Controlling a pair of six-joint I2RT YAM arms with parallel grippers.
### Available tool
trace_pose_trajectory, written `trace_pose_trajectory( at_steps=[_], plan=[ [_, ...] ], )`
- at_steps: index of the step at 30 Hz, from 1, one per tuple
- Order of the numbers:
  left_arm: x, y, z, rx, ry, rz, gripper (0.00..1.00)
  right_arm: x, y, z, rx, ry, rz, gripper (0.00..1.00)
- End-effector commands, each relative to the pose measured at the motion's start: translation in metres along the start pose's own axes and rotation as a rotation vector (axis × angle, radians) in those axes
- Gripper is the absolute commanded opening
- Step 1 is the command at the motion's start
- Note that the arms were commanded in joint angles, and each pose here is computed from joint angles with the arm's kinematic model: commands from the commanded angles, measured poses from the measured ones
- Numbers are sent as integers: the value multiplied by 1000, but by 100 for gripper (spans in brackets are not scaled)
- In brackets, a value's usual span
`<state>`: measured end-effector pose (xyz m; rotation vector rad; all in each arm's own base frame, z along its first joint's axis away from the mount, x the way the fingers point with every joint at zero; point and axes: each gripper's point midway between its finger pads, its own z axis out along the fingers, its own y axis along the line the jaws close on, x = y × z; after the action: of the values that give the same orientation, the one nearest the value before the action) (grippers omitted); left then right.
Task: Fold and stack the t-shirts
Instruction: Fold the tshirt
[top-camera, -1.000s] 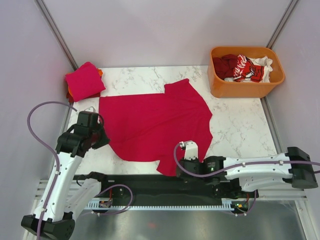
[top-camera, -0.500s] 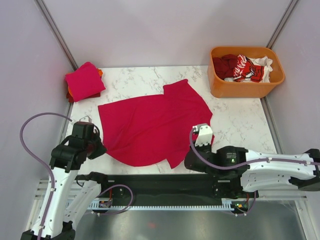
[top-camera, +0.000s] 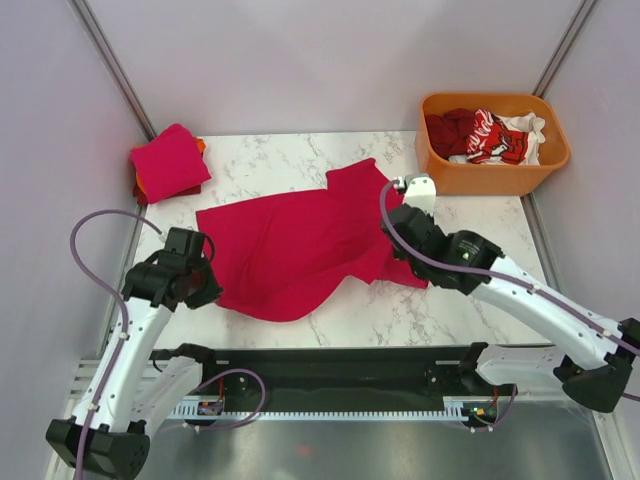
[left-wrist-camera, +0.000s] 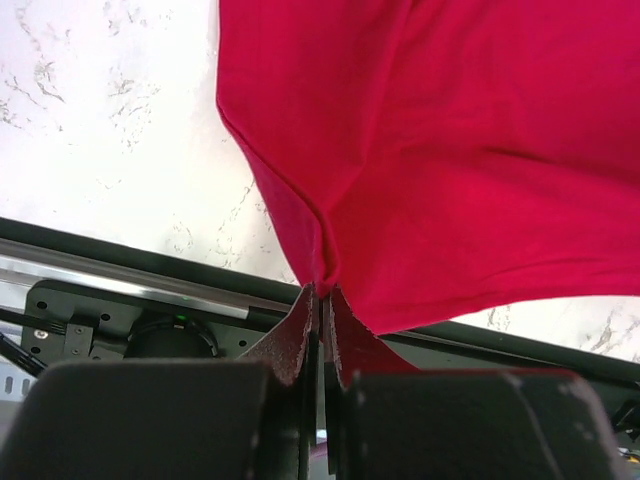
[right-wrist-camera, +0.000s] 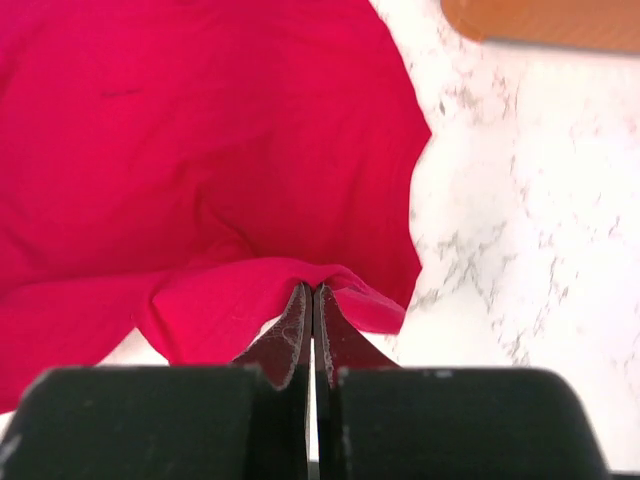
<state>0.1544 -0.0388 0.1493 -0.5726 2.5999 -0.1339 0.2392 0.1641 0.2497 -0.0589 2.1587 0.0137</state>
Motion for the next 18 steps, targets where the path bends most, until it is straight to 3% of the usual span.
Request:
trace_pose_trajectory(
  at_steps=[1,12,18],
  plan=[
    [-10,-7,9,4,-17,-21,3,-35,14,14,-89,-45,-83,0],
    [-37,-12,35,-45,22,-10,6,-67,55,69,-300,-7,-151,0],
    [-62,-8,55,-36,64,-41,5,-59,71,118,-366,109,-151,0]
  ],
)
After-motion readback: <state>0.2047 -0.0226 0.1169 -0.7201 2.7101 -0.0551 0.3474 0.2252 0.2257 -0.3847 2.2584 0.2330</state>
